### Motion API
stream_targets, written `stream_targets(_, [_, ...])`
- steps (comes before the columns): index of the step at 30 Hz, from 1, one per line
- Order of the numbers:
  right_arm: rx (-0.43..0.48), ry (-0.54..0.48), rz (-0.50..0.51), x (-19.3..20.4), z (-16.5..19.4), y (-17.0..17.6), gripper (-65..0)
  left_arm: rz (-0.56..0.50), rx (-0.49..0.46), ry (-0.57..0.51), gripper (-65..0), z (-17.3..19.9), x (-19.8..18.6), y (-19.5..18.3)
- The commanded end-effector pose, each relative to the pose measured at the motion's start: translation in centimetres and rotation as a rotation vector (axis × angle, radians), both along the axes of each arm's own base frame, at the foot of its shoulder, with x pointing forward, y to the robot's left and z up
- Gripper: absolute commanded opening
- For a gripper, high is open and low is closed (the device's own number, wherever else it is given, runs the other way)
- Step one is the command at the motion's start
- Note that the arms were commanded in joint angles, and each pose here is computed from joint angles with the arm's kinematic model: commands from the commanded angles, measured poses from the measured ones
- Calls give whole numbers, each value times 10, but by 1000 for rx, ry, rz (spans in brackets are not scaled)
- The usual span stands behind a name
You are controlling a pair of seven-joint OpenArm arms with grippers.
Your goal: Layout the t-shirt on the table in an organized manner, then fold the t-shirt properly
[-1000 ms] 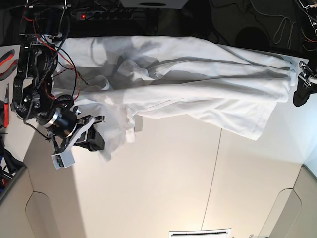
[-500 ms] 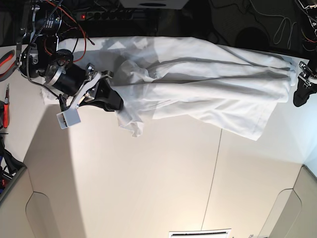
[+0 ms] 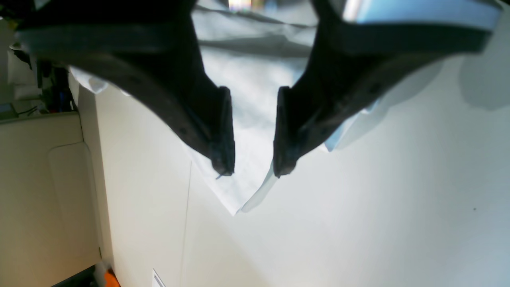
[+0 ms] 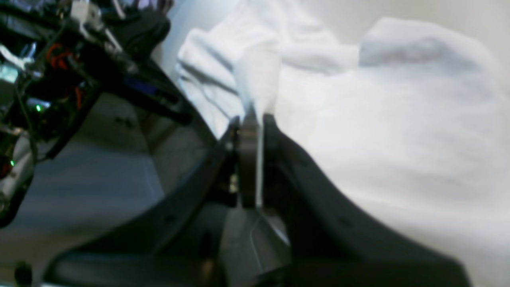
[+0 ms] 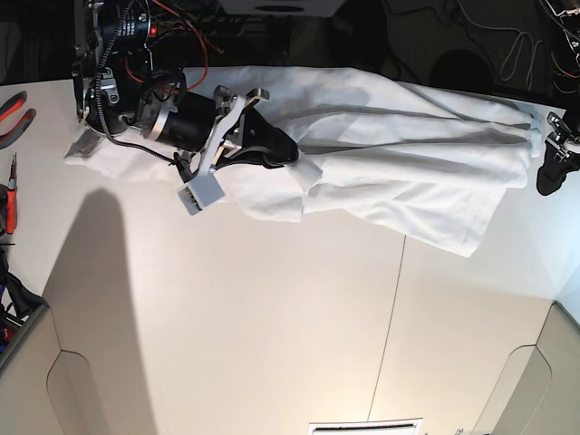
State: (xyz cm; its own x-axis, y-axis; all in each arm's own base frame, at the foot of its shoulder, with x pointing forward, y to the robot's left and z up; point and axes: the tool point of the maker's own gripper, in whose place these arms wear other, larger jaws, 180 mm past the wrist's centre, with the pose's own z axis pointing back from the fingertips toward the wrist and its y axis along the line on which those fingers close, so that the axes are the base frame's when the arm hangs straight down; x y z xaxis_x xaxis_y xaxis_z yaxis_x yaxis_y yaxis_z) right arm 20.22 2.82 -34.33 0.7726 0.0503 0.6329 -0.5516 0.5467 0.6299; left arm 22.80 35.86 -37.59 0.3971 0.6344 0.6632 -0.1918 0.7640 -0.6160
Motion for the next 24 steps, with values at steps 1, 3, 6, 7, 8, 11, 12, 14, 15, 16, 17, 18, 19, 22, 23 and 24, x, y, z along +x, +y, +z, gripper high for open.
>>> stream_targets(1, [22, -40, 9, 3, 11, 3, -650, -1, 28, -53, -443, 17, 7, 8])
stream_targets(3, [1, -30, 22, 0, 7, 2, -650, -1, 28, -52, -443, 17, 7, 8])
stream_targets(6, [-38, -12, 44, -4, 0, 0, -650, -1, 28, -52, -443, 17, 7, 8])
stream_targets(7, [-49, -6, 51, -6, -2, -1, -650, -1, 28, -52, -443, 17, 7, 8])
stream_targets(8, [-58, 0, 58, -8, -4, -1, -650, -1, 28, -52, -443, 17, 7, 8])
stream_targets(11, [-73, 15, 75, -11, -7, -2, -650, -1, 28, -52, -443, 17, 7, 8])
stream_targets(12, [-76, 18, 78, -12, -7, -2, -650, -1, 28, -52, -443, 17, 7, 8])
stream_targets(14, [-82, 22, 83, -13, -8, -2, -650, -1, 28, -52, -443, 17, 7, 8])
stream_targets(15, [-82, 22, 83, -13, -8, -2, -625, 0, 28, -52, -443, 17, 7, 8])
stream_targets(16, [-81, 21, 83, -13, -8, -2, -563, 0, 28, -53, -443, 17, 7, 8])
stream_targets(17, [-78, 18, 84, -13, -7, -2, -514, -1, 28, -52, -443, 17, 7, 8])
stream_targets(18, [-76, 15, 85, -13, -7, -1, -486, 0, 27, -54, -443, 18, 7, 8])
stream_targets(19, [-65, 9, 83, -12, -4, 0, -480, 2, 23, -59, -443, 19, 7, 8])
stream_targets(22, [-5, -41, 92, -10, 18, 6, -481, 16, -13, -106, -443, 27, 11, 8])
stream_targets(23, [1, -71, 95, -9, 27, 7, -481, 22, -27, -126, -443, 31, 12, 8])
stream_targets(24, [3, -106, 95, -7, 36, 7, -481, 27, -43, -146, -443, 35, 13, 8])
